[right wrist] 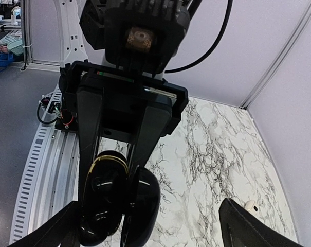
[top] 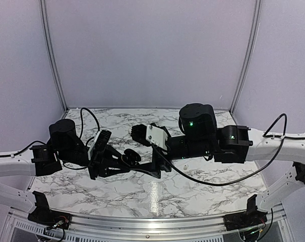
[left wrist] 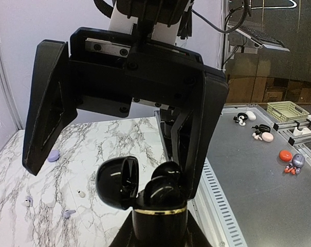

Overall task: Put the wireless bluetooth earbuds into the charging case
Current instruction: Adjust the right earbud in the right side groove of the charging case.

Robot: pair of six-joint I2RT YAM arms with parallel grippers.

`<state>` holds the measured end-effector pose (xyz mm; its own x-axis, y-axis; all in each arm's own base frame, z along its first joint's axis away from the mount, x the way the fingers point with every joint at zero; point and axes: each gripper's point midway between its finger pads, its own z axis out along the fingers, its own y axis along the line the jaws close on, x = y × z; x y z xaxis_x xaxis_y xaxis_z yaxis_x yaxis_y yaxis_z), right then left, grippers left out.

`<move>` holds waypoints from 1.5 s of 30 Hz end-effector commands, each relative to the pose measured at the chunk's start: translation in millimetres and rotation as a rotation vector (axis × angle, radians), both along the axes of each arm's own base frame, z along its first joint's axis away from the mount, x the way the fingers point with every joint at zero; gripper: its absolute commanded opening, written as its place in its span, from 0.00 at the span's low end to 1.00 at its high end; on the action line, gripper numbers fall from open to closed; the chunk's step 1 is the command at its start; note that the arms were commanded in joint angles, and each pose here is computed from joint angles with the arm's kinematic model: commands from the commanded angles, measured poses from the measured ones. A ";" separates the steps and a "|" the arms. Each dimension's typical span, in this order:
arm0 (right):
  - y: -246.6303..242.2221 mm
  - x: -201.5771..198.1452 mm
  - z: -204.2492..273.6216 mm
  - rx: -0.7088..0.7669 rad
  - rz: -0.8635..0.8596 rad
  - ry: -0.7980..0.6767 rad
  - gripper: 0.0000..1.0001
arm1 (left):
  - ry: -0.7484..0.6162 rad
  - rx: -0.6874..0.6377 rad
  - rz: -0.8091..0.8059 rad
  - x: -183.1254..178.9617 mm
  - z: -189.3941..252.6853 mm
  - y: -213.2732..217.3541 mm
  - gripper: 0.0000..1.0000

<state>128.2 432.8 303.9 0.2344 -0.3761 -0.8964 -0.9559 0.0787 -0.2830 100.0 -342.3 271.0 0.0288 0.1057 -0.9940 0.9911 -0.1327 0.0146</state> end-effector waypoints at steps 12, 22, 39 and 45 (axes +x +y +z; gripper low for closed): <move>11.8 19.4 54.4 0.157 -0.048 -0.034 0.91 | -0.008 0.005 -0.058 -10.0 -3.9 -0.6 0.00; 16.9 24.6 56.0 0.178 -0.067 -0.031 0.91 | -0.012 0.006 -0.058 -9.5 -3.8 -1.2 0.00; 26.0 10.4 91.4 0.288 0.064 -0.070 0.92 | -0.004 -0.035 -0.050 -9.7 7.4 0.1 0.00; 23.8 2.8 95.1 0.290 0.103 -0.070 0.92 | -0.009 -0.068 -0.030 -8.2 15.9 2.3 0.00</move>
